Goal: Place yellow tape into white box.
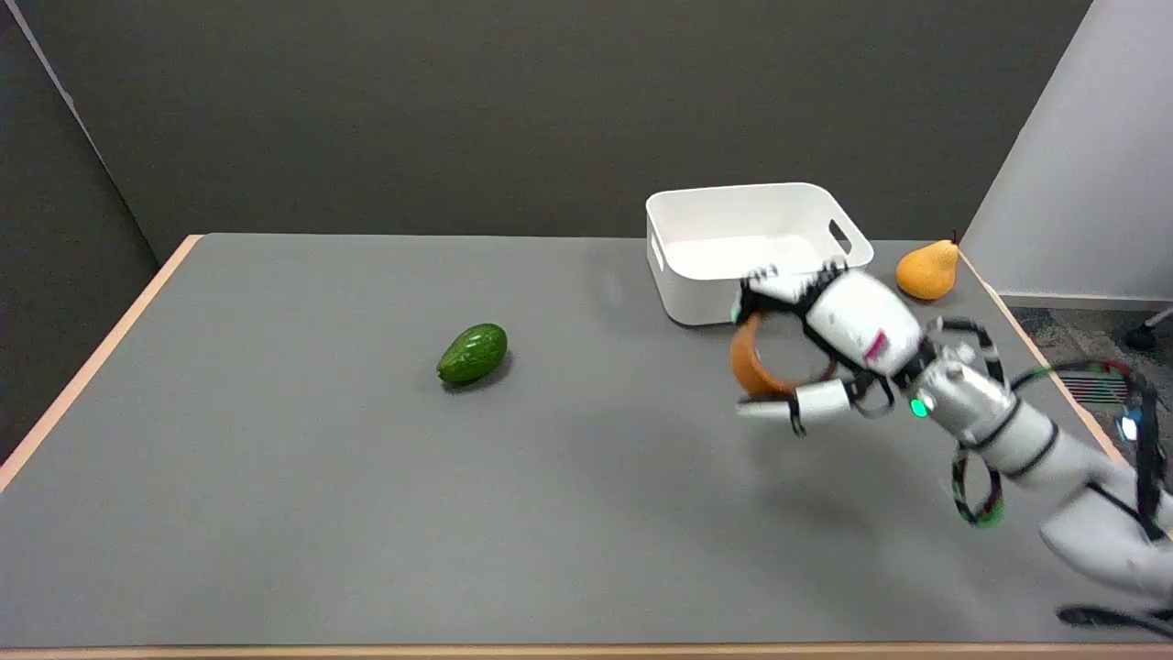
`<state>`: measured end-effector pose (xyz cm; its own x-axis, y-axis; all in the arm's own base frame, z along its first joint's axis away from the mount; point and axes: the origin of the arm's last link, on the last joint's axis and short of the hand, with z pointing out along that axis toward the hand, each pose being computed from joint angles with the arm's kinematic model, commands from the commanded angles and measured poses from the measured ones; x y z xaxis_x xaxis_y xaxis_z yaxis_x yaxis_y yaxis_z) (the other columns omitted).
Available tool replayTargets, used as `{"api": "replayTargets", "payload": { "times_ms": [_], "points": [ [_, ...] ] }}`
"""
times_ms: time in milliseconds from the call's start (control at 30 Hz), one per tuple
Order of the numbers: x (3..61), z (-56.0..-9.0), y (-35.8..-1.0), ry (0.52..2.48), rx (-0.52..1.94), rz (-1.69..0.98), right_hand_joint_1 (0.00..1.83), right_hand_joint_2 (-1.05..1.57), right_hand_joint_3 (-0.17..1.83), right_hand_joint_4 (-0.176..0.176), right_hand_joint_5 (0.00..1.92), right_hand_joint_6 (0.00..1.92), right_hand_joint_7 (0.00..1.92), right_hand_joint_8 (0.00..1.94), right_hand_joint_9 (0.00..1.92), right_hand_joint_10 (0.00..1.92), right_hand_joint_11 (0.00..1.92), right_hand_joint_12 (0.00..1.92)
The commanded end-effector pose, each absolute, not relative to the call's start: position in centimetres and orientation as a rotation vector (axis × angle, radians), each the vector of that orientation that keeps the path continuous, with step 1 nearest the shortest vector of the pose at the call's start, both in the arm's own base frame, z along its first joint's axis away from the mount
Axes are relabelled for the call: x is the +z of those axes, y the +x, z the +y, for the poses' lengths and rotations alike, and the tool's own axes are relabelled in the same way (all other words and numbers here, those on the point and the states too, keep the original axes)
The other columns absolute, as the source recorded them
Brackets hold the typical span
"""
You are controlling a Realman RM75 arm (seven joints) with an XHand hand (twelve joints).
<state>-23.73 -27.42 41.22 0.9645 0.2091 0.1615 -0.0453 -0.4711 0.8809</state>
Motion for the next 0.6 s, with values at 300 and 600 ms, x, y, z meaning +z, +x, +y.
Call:
{"api": "replayTargets", "payload": {
  "times_ms": [300,600],
  "points": [
    [42.0,-48.9,-14.0,1.700,0.237,0.156,1.34,1.10,0.26,-0.149,0.59,1.52,0.82,1.29,0.81,1.47,0.91,1.92],
    [44.5,-51.9,-17.5,1.516,0.134,-0.044,1.34,1.10,0.28,-0.142,0.58,1.53,0.81,1.29,0.80,1.50,0.89,1.92]
  ]
}}
